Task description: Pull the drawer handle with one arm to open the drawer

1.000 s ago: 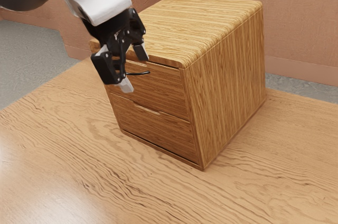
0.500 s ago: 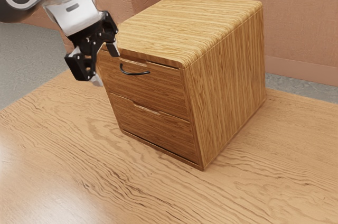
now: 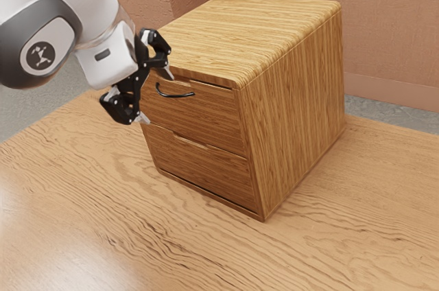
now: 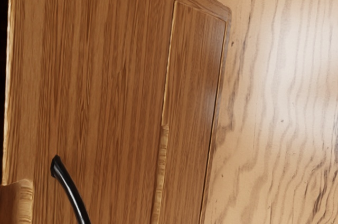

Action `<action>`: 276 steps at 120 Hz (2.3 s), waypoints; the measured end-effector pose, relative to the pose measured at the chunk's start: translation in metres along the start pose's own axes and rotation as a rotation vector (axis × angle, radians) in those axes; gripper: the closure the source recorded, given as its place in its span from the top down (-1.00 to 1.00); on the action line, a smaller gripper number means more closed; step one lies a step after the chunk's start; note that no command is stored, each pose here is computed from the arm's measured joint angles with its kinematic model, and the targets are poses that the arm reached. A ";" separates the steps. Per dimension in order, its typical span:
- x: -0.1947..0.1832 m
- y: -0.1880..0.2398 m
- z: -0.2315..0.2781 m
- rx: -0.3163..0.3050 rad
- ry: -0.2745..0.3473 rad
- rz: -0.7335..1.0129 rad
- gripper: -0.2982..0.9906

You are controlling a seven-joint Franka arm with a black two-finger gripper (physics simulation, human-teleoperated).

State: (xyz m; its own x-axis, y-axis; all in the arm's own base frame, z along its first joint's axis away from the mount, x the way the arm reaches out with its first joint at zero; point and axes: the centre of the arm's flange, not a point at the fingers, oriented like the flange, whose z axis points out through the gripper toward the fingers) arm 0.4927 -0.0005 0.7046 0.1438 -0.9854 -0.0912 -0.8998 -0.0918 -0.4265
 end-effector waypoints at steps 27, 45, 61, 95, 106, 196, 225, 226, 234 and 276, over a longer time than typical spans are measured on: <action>-0.015 -0.005 0.007 0.013 -0.005 0.014 0.51; -0.020 -0.009 0.026 -0.010 -0.009 0.025 0.51; -0.025 -0.009 0.035 -0.022 -0.011 0.031 0.51; -0.027 -0.009 0.040 -0.028 -0.012 0.049 0.51; -0.029 -0.009 0.041 -0.030 -0.014 0.051 0.51; -0.039 -0.010 0.068 -0.074 -0.018 0.055 0.54; -0.034 -0.005 0.070 -0.091 -0.016 0.066 0.55; -0.035 -0.004 0.070 -0.092 -0.016 0.066 0.54; -0.038 0.008 0.066 -0.099 -0.019 0.062 0.55; -0.069 0.186 -0.202 0.186 -0.055 -0.266 0.33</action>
State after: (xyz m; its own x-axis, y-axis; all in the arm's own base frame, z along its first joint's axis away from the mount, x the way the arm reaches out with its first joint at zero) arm 0.2326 0.0217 0.8133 0.3907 -0.9205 -0.0009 -0.7373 -0.3124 -0.5989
